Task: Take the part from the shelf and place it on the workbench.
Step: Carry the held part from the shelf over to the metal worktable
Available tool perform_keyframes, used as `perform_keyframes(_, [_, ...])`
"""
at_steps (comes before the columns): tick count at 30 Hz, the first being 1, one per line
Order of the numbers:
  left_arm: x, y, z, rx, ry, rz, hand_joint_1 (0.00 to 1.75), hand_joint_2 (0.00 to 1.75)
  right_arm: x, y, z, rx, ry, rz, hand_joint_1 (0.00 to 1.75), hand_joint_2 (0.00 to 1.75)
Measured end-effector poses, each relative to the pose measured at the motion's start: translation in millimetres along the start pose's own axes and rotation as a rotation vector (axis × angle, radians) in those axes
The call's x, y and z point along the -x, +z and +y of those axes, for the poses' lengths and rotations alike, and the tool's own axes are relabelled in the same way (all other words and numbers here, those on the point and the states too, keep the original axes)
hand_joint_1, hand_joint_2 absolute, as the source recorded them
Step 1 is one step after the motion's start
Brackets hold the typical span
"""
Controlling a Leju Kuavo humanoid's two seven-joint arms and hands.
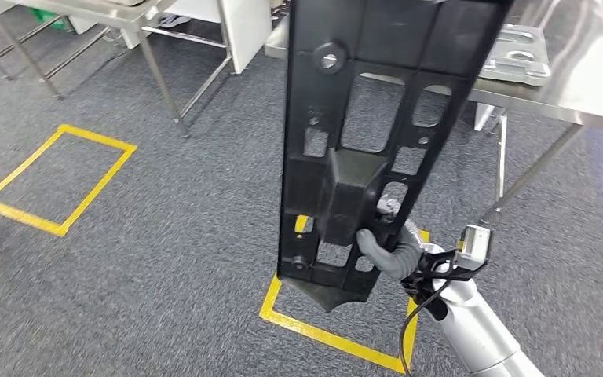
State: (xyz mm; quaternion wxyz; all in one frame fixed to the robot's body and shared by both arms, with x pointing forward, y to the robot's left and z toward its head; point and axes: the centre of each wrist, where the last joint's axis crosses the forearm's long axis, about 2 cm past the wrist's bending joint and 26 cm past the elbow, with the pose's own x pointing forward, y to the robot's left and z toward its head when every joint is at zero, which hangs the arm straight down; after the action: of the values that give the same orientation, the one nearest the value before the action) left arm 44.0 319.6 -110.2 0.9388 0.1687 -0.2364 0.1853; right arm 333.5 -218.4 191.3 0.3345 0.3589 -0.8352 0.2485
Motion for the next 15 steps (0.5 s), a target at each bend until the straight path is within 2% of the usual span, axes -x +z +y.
perform_keyframes(5, [2, 1, -1, 0.005, 0.003, 0.002, 0.00, 1.75, 5, -3, 12, -0.032, -0.031, 0.016, 1.75, 1.75])
perform_keyframes(15, [0, 2, -6, 0.013, 0.022, 0.013, 0.00, 1.75, 5, -8, 20, -0.053, -0.057, -0.002, 1.75, 1.75])
